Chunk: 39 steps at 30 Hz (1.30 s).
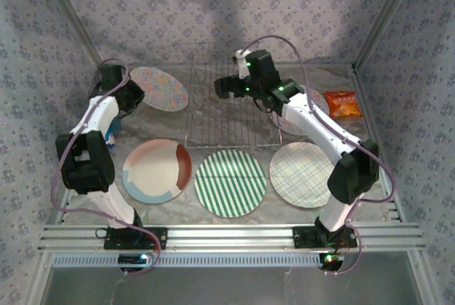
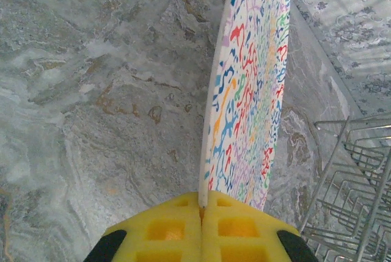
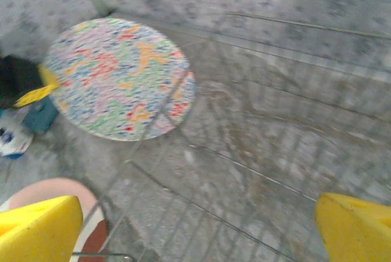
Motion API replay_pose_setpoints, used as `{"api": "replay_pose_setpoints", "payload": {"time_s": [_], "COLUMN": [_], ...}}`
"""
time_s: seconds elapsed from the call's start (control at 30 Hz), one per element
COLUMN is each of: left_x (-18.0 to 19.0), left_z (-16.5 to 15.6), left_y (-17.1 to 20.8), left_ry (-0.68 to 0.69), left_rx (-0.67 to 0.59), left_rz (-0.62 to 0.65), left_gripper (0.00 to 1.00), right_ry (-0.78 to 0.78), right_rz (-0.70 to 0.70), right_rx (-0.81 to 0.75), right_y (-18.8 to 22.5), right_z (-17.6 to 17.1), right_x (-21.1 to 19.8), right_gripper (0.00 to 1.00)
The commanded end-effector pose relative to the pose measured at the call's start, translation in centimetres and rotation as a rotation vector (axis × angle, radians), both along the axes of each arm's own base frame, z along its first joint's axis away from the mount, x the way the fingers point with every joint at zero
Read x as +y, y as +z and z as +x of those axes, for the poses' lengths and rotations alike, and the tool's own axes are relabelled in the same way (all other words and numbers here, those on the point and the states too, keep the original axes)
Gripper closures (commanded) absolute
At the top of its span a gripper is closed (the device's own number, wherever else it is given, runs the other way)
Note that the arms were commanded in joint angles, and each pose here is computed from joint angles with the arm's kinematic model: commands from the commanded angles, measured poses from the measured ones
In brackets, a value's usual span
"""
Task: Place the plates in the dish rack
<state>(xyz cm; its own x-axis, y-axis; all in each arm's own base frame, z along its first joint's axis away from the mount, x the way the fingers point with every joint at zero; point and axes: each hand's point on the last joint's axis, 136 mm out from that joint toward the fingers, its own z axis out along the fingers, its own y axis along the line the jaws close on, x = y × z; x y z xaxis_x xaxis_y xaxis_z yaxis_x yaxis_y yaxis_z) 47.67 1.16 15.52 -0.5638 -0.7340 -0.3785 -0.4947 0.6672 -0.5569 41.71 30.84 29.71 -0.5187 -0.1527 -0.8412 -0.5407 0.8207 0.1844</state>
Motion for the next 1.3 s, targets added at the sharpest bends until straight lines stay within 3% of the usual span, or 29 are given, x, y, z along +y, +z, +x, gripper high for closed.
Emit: {"api": "replay_pose_setpoints", "payload": {"time_s": [0.0, 0.13, 0.57, 1.27], "left_x": [-0.2, -0.5, -0.6, -1.0], "left_z": [-0.2, -0.7, -2.3, -4.2], "left_y": [4.2, 4.3, 5.3, 6.2], "left_ry": [-0.033, -0.029, 0.014, 0.049], "left_rx": [-0.049, -0.041, 0.015, 0.036], "left_rz": [0.003, -0.014, -0.055, -0.104], "left_gripper": [1.0, 1.0, 1.0, 1.0], "right_ry": [0.207, 0.29, 0.514, 0.604], "right_rz": [-0.165, -0.273, -0.294, -0.361], "right_rx": [-0.095, -0.152, -0.221, -0.261], "right_y": [-0.3, -1.1, -4.4, -10.0], "right_z": [-2.5, -3.8, -7.4, -6.0], "right_x": [4.2, 7.7, 16.8, 22.6], "right_gripper": [0.0, 0.0, 0.08, 0.15]}}
